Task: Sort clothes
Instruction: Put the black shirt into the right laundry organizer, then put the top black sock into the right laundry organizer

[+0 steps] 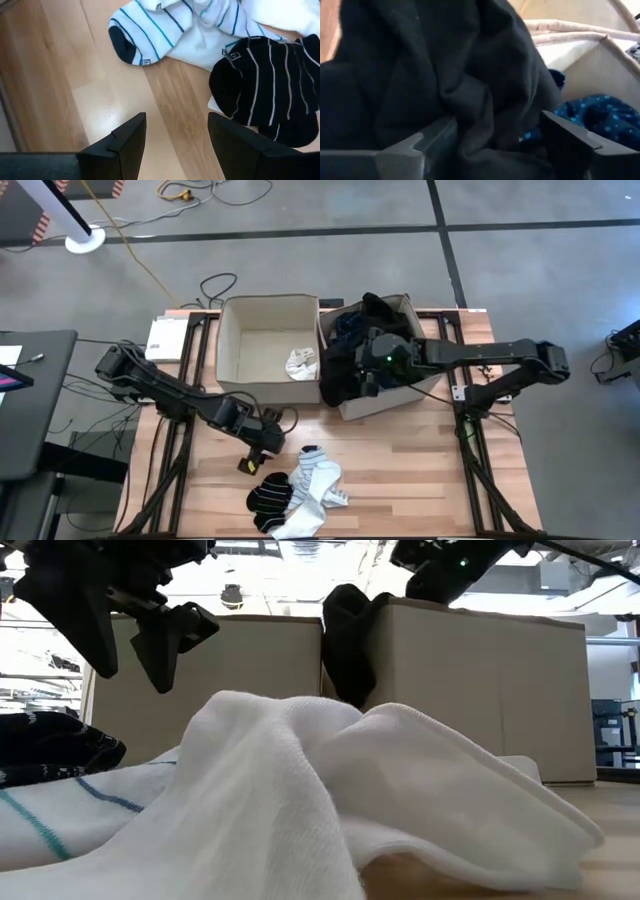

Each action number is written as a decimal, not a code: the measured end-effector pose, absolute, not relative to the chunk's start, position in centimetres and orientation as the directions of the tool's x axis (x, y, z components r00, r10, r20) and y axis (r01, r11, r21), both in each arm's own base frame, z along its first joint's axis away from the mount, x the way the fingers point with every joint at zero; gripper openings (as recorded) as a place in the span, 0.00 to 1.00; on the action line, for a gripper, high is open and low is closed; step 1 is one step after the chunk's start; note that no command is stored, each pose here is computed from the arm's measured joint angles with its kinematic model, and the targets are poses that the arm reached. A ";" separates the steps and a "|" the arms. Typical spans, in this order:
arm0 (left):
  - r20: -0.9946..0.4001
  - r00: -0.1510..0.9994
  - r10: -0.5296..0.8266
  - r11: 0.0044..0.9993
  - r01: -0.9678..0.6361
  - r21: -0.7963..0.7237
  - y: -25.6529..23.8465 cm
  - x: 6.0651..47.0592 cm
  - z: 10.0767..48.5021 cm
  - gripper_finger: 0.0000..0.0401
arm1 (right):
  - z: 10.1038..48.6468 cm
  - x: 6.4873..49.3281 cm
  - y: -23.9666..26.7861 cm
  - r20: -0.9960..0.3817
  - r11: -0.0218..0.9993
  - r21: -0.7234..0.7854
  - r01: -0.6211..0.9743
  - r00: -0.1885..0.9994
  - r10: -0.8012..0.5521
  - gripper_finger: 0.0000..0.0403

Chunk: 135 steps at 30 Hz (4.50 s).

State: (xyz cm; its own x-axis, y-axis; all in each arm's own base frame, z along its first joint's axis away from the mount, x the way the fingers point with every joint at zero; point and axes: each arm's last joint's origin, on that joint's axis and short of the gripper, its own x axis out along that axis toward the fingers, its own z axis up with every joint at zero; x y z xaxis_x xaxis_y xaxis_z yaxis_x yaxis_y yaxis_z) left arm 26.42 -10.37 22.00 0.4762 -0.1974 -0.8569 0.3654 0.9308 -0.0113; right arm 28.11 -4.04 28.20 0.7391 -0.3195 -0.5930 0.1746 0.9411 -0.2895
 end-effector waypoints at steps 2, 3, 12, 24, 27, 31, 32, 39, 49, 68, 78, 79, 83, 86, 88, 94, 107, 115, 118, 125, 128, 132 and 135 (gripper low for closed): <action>-0.853 0.480 -0.203 0.929 0.371 -0.012 -10.6 26.4 22.0 0.52 | 28.0 28.4 -4.2 -0.587 0.938 -0.303 0.169 0.742 -0.323 0.64; -0.851 0.483 -0.205 0.928 0.374 -0.011 -10.6 26.4 22.1 0.52 | 28.0 28.6 -4.2 -0.581 0.936 -0.311 0.163 0.747 -0.323 0.59; -0.841 0.494 -0.220 0.917 0.398 -0.006 -11.2 26.4 22.2 0.52 | 28.7 27.7 -4.5 -0.563 0.899 -0.391 0.197 0.722 -0.403 0.04; -0.798 0.541 -0.265 0.891 0.455 0.012 -11.7 26.8 22.6 0.52 | 26.4 24.2 -9.3 -0.739 0.846 -0.313 0.431 0.450 -0.502 0.01; -0.795 0.544 -0.269 0.887 0.461 0.015 -11.8 26.8 22.6 0.52 | 24.5 24.1 -10.3 -0.781 0.858 -0.253 0.447 0.429 -0.454 0.01; -0.796 0.542 -0.268 0.890 0.456 0.011 -11.8 26.8 22.6 0.52 | 21.9 23.9 -11.4 -0.817 0.863 -0.182 0.471 0.416 -0.399 0.01; -0.797 0.541 -0.268 0.891 0.454 0.008 -11.8 26.8 22.6 0.52 | 21.3 23.9 -11.7 -0.823 0.860 -0.170 0.482 0.410 -0.392 0.01; -0.811 0.520 -0.268 0.893 0.451 -0.007 -12.0 26.4 22.4 0.52 | 18.6 23.8 -13.4 -0.873 0.846 -0.084 0.527 0.371 -0.317 0.01; -0.822 0.500 -0.271 0.896 0.442 -0.026 -12.5 26.1 22.3 0.52 | 17.4 24.0 -14.4 -0.885 0.823 -0.014 0.568 0.376 -0.274 0.02; -0.835 0.509 -0.209 0.885 0.462 0.060 -12.4 25.9 22.2 0.52 | 31.3 19.9 -7.1 -0.575 0.915 0.025 0.403 0.755 -0.316 0.69; -0.815 0.542 -0.204 0.894 0.443 0.071 -11.8 26.5 22.4 0.52 | 30.6 24.8 -3.1 -0.469 0.963 -0.224 0.149 0.850 -0.240 0.70; -0.815 0.542 -0.205 0.895 0.441 0.069 -11.8 26.5 22.4 0.52 | 30.3 25.2 -3.2 -0.473 0.948 -0.264 0.178 0.832 -0.288 0.70; -0.815 0.542 -0.205 0.896 0.439 0.066 -11.9 26.5 22.4 0.52 | 28.7 26.5 -4.2 -0.514 0.913 -0.332 0.236 0.767 -0.385 0.70; -0.814 0.543 -0.205 0.896 0.438 0.066 -11.9 26.5 22.4 0.52 | 27.5 27.4 -5.0 -0.542 0.910 -0.335 0.245 0.740 -0.399 0.70; -0.813 0.544 -0.205 0.894 0.443 0.071 -11.9 26.5 22.4 0.52 | 26.5 28.0 -5.6 -0.567 0.906 -0.340 0.253 0.714 -0.412 0.69; -0.812 0.546 -0.206 0.892 0.446 0.073 -11.9 26.5 22.4 0.52 | 24.1 28.9 -7.3 -0.618 0.864 -0.401 0.305 0.606 -0.501 0.39; -0.813 0.545 -0.206 0.888 0.453 0.079 -11.9 26.5 22.4 0.52 | 21.3 27.1 -11.5 -0.815 0.902 -0.116 0.416 0.480 -0.326 0.03; -0.818 0.523 -0.239 0.887 0.460 0.035 -11.9 26.4 22.4 0.52 | 19.3 27.3 -12.6 -0.858 0.897 -0.051 0.439 0.440 -0.264 0.11; -0.831 0.484 -0.274 0.883 0.470 -0.018 -12.0 26.2 22.2 0.52 | 19.5 27.4 -12.7 -0.845 0.896 -0.048 0.442 0.460 -0.272 0.14; -0.855 0.411 -0.316 0.889 0.443 -0.115 -11.7 25.0 19.7 0.52 | 22.6 26.3 -12.1 -0.779 0.896 -0.035 0.443 0.549 -0.302 0.23; -0.841 0.417 -0.344 0.888 0.436 -0.147 -11.6 24.8 18.7 0.52 | 24.4 25.4 -11.7 -0.734 0.893 -0.028 0.448 0.597 -0.323 0.31; -0.778 0.463 -0.424 0.864 0.463 -0.195 -11.9 25.0 18.2 0.52 | 26.6 24.2 -11.1 -0.673 0.888 -0.017 0.459 0.652 -0.350 0.48; -0.709 0.507 -0.490 0.836 0.505 -0.217 -12.3 25.2 18.1 0.52 | 27.9 23.4 -10.8 -0.634 0.882 -0.003 0.470 0.681 -0.365 0.62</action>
